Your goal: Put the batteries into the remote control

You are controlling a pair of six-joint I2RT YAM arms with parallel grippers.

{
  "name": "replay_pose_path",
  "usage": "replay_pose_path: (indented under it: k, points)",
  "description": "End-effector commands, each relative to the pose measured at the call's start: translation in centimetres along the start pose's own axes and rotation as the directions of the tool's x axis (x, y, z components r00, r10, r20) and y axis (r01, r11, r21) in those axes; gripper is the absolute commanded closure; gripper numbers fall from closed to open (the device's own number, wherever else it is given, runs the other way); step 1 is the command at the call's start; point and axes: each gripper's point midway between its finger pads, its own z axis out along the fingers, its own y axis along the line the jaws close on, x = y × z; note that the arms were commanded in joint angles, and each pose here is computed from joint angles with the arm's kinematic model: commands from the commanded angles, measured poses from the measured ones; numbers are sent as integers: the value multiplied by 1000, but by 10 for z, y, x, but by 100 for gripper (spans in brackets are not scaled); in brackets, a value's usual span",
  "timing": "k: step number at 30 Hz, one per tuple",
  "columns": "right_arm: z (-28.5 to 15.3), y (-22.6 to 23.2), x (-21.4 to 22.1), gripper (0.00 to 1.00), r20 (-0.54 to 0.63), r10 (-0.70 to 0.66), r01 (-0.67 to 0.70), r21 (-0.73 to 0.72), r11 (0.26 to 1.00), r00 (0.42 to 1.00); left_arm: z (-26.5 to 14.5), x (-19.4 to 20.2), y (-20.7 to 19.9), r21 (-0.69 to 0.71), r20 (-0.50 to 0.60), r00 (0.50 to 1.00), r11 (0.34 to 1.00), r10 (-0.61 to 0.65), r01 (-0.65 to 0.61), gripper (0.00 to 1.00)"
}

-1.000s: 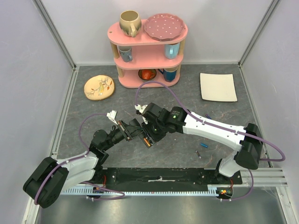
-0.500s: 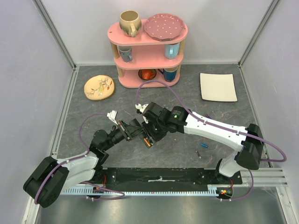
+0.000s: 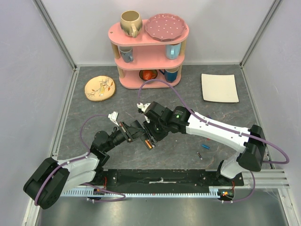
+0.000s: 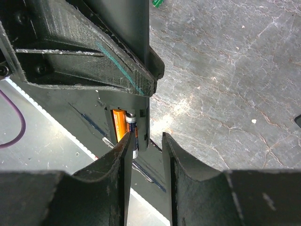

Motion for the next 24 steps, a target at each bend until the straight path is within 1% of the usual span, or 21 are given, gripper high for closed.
replay_pose_path:
  k: [1, 9, 12, 14, 15, 17, 18, 19, 20, 21, 22, 23, 24]
  points:
    - [-21, 9, -24, 62, 93, -6, 9, -34, 999, 996, -1, -1, -13, 55, 7, 1000, 998, 6, -7, 98]
    - [-32, 14, -36, 61, 145, 2, 5, -52, 999, 989, -1, -1, -11, 50, 5, 1000, 999, 2, -3, 98]
    - [-44, 7, -47, 62, 209, 1, 2, -13, 1000, 978, -1, -1, -13, 55, 7, 1000, 998, 2, -2, 98]
    - [-60, 7, -58, 62, 292, 5, -1, -15, 1000, 957, -1, -3, -15, 61, 13, 1000, 998, -6, 6, 98]
    - [-60, 0, -58, 62, 316, 7, -10, 7, 1000, 949, -1, -2, -15, 62, 13, 1000, 998, -14, 13, 98]
    - [-78, 3, -72, 61, 435, 28, -17, -29, 999, 900, -1, -4, -21, 86, 15, 1000, 996, -27, 25, 98]
    - [-66, -4, -59, 61, 428, 38, -31, -23, 999, 903, -1, -4, -24, 97, 13, 999, 995, -31, 30, 98]
    - [-75, -5, -59, 60, 472, 66, -50, -47, 998, 879, -1, -4, -25, 103, 11, 999, 994, -48, 47, 98]
    - [-78, -2, -67, 59, 529, 79, -43, -80, 996, 845, -1, -3, -28, 112, 6, 998, 992, -55, 54, 98]
    - [-63, -9, -51, 58, 514, 91, -58, -80, 995, 853, -2, -4, -33, 135, 7, 998, 989, -56, 55, 98]
    - [-73, -7, -50, 56, 541, 138, -80, -130, 988, 830, -3, -4, -35, 142, 3, 997, 987, -71, 70, 98]
    - [-66, -12, -48, 53, 549, 170, -98, -159, 982, 818, -4, -3, -37, 151, -1, 997, 986, -76, 75, 98]
    - [-71, -10, -47, 51, 555, 194, -93, -205, 974, 809, -5, -3, -41, 169, -1, 997, 983, -77, 76, 98]
